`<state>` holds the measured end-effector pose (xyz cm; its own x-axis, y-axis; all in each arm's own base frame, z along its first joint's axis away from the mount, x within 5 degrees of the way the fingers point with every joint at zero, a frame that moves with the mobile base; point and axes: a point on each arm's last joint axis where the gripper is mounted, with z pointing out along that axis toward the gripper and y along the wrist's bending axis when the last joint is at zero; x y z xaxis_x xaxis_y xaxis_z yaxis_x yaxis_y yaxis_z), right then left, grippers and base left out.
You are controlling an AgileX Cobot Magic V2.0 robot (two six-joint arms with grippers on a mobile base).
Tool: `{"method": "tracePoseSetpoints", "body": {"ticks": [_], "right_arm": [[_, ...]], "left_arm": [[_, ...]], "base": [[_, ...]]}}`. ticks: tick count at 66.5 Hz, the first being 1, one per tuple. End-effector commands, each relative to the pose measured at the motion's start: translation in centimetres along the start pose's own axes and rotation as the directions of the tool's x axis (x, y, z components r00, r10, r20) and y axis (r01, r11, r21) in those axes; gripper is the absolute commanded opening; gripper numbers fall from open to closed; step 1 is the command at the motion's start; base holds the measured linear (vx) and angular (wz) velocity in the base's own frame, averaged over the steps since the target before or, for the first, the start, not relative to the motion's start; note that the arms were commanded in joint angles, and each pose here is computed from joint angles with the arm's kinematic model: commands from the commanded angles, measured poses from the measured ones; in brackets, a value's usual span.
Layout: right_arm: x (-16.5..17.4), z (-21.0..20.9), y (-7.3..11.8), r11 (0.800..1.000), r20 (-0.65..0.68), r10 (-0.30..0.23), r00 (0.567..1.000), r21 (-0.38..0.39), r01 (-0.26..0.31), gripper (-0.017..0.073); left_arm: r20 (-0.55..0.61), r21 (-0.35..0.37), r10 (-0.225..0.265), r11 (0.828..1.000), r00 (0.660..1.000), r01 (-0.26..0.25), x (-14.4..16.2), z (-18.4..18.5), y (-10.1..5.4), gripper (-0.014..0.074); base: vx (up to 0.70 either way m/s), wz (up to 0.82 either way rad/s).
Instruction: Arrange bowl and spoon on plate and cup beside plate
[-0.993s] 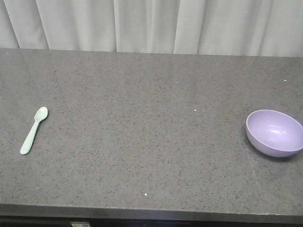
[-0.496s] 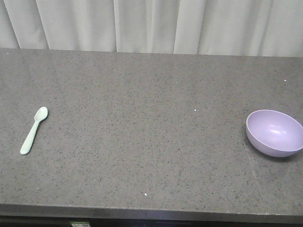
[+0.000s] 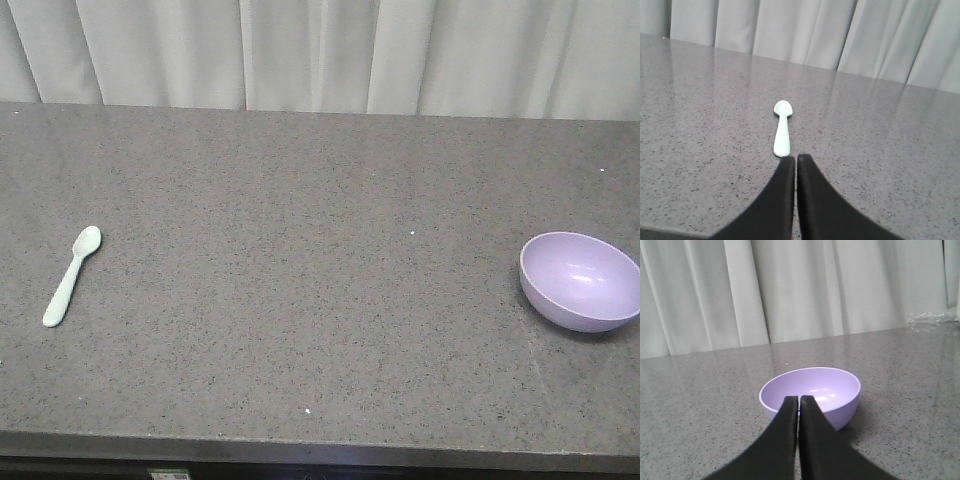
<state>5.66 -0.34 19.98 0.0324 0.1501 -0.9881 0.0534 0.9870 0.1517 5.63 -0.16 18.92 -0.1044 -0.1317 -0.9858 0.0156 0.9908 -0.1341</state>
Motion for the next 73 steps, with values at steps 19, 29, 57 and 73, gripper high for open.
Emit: {"method": "tracePoseSetpoints", "body": {"ticks": [19,29,57,73], "right_arm": [[-0.44,-0.07,0.08,1.000,0.073,-0.015,0.997,-0.009,0.016,-0.0004],[-0.44,-0.07,0.08,1.000,0.073,-0.015,0.997,-0.009,0.016,-0.0004],[-0.44,-0.07,0.08,1.000,0.073,-0.015,0.997,-0.009,0.016,-0.0004],[-0.44,-0.07,0.08,1.000,0.073,-0.015,0.997,-0.009,0.016,-0.0004]], "left_arm": [[0.059,0.010,-0.010,1.000,0.998,0.009,0.15,0.05,0.01,-0.0007],[0.059,0.010,-0.010,1.000,0.998,0.009,0.15,0.05,0.01,-0.0007],[0.059,0.010,-0.010,1.000,0.998,0.009,0.15,0.05,0.01,-0.0007],[0.059,0.010,-0.010,1.000,0.998,0.009,0.15,0.05,0.01,-0.0007]], "base": [[0.00,0.00],[0.00,0.00],[0.00,0.00],[0.00,0.00]]}}
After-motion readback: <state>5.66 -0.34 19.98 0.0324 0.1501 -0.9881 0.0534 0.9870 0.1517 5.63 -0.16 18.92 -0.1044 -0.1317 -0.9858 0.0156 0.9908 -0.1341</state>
